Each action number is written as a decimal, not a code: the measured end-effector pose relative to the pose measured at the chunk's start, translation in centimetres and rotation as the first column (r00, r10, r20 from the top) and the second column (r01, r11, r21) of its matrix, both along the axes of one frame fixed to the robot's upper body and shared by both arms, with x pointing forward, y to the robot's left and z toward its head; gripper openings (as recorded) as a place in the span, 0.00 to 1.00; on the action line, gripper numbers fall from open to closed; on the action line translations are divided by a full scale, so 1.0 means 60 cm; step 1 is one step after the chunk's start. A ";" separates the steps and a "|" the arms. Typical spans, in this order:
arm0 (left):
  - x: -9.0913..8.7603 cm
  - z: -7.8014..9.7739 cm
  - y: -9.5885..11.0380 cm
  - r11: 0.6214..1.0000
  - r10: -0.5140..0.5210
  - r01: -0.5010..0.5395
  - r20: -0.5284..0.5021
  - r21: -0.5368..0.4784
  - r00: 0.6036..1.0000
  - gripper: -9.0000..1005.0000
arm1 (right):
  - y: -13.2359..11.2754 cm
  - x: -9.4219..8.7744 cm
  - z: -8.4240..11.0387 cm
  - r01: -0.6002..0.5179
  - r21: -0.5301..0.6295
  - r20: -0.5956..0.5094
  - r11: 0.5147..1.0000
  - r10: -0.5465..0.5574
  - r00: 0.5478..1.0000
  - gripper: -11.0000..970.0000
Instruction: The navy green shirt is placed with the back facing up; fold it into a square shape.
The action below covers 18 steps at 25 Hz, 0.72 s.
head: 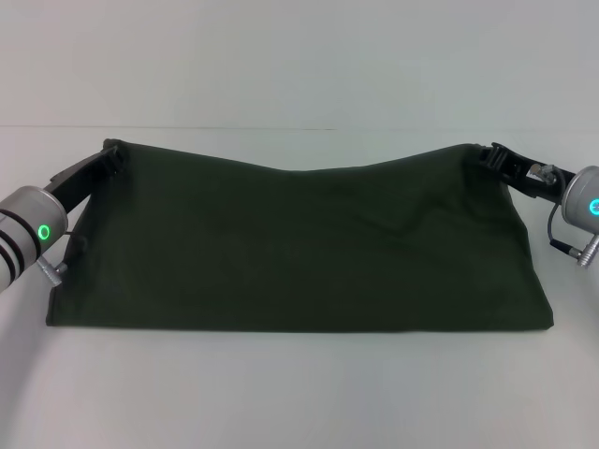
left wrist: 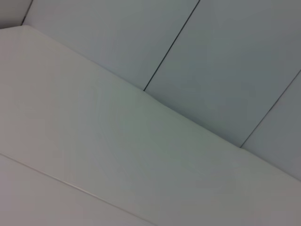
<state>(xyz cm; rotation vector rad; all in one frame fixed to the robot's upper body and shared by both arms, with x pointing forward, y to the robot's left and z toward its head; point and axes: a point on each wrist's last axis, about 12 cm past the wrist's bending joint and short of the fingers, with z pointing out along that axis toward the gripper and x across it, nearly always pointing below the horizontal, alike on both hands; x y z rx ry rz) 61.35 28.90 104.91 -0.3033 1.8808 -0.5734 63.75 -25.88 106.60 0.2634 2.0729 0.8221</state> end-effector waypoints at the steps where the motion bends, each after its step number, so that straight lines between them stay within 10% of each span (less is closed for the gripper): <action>1: 0.000 0.000 0.000 1.000 0.000 0.000 0.000 0.000 1.000 0.07 | 0.000 0.001 0.001 -0.001 0.000 0.001 1.000 0.001 1.000 0.06; 18: 0.006 0.006 -0.001 1.000 0.003 -0.003 0.011 -0.004 1.000 0.08 | 0.004 0.011 0.014 -0.001 0.013 0.026 1.000 0.001 1.000 0.06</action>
